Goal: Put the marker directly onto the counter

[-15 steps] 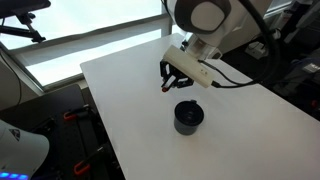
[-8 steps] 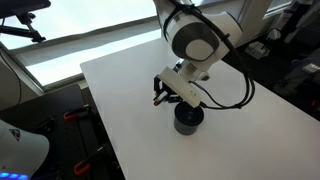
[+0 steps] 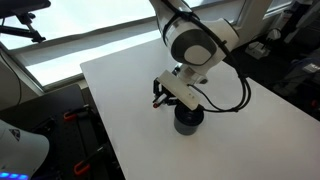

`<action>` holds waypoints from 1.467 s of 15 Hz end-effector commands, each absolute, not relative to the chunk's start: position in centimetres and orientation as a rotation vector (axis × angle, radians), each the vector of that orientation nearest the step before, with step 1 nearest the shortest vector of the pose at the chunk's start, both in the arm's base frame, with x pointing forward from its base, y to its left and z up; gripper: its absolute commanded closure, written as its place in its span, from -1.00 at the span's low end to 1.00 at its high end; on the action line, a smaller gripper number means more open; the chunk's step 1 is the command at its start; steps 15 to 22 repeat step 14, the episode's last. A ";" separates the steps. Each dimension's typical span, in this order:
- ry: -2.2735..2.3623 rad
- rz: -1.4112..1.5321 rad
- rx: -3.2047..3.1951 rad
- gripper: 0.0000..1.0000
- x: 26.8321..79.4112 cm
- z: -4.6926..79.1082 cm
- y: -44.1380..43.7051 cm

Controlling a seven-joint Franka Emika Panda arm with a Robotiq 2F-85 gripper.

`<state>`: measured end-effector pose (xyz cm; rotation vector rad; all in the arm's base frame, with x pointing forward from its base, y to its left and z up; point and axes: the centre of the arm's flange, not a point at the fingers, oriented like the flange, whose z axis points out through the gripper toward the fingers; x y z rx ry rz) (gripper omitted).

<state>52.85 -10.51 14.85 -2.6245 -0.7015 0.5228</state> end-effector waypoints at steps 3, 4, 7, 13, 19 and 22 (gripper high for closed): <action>-0.705 0.498 -2.639 0.16 53.2 15.0 -10.5; -0.705 0.500 -2.637 0.02 53.2 14.9 -10.4; -0.705 0.503 -2.635 -0.21 53.1 14.8 -10.4; -0.705 0.503 -2.635 -0.21 53.1 14.8 -10.4; -0.705 0.503 -2.635 -0.21 53.1 14.8 -10.4; -0.705 0.503 -2.635 -0.21 53.1 14.8 -10.4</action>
